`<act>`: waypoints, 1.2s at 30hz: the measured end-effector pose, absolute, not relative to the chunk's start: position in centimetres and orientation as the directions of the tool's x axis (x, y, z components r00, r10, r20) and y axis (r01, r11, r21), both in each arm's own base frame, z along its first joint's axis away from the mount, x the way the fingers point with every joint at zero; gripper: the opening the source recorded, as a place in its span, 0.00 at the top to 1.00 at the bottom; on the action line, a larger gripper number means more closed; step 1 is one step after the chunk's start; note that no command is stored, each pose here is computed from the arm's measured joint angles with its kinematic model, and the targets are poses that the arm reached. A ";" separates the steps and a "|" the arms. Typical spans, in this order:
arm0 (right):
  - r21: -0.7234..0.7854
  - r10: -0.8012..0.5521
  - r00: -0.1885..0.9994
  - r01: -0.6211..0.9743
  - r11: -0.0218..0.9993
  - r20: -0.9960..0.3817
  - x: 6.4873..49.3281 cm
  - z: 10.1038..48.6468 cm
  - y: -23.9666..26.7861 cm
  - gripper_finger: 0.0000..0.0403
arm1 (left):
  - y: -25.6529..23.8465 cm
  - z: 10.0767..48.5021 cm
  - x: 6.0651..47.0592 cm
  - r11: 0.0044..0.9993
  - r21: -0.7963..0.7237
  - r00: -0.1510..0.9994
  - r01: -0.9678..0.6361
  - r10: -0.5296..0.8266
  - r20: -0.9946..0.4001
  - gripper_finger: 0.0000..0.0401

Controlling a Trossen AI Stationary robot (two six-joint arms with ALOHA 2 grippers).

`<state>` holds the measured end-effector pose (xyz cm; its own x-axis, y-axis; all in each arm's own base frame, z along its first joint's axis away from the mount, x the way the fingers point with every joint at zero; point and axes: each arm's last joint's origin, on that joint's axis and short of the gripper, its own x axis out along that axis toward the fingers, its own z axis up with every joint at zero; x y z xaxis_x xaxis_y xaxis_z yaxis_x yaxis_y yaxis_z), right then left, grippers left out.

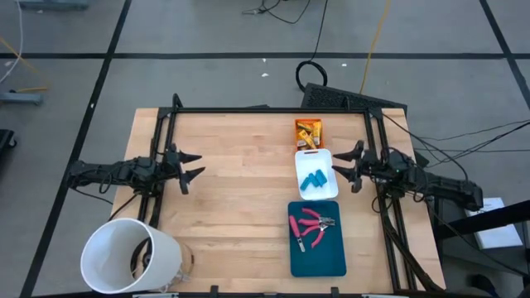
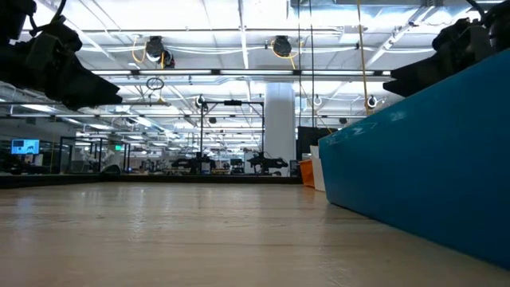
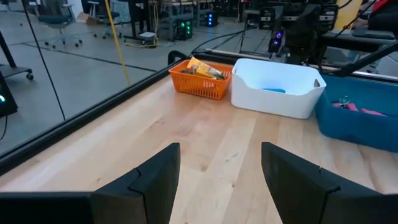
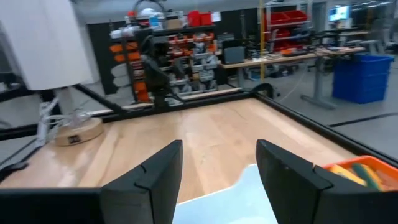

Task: Pick & Place School Supplies
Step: Return to Home Position

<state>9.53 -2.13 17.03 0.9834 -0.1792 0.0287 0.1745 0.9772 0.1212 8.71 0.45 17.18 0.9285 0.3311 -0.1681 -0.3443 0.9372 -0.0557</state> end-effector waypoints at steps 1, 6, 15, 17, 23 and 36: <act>0.119 -0.164 0.986 0.159 0.980 0.029 9.6 17.0 -2.0 0.51 | 0.4 17.2 8.7 0.937 -0.056 0.929 -0.344 0.331 -0.168 0.43; 0.069 -0.072 0.997 0.071 0.995 0.018 9.8 16.9 -1.1 0.51 | 0.4 17.2 8.7 0.937 -0.056 0.928 -0.344 0.331 -0.168 0.43; 0.006 0.033 0.999 -0.033 0.999 0.009 9.9 16.9 -0.1 0.51 | 0.4 17.2 8.7 0.937 -0.056 0.928 -0.344 0.331 -0.169 0.43; -0.014 0.038 0.999 -0.038 0.999 0.009 9.9 16.9 0.0 0.51 | 0.4 17.2 8.7 0.937 -0.056 0.928 -0.344 0.331 -0.169 0.43; -0.015 0.037 0.999 -0.037 0.999 0.008 9.9 16.8 0.0 0.51 | 0.4 17.2 8.7 0.939 -0.034 0.928 -0.341 0.331 -0.169 0.43; 0.015 0.036 0.999 -0.036 0.999 0.008 9.9 16.8 0.0 0.52 | 0.4 17.2 8.7 0.939 0.152 0.928 -0.308 0.331 -0.169 0.43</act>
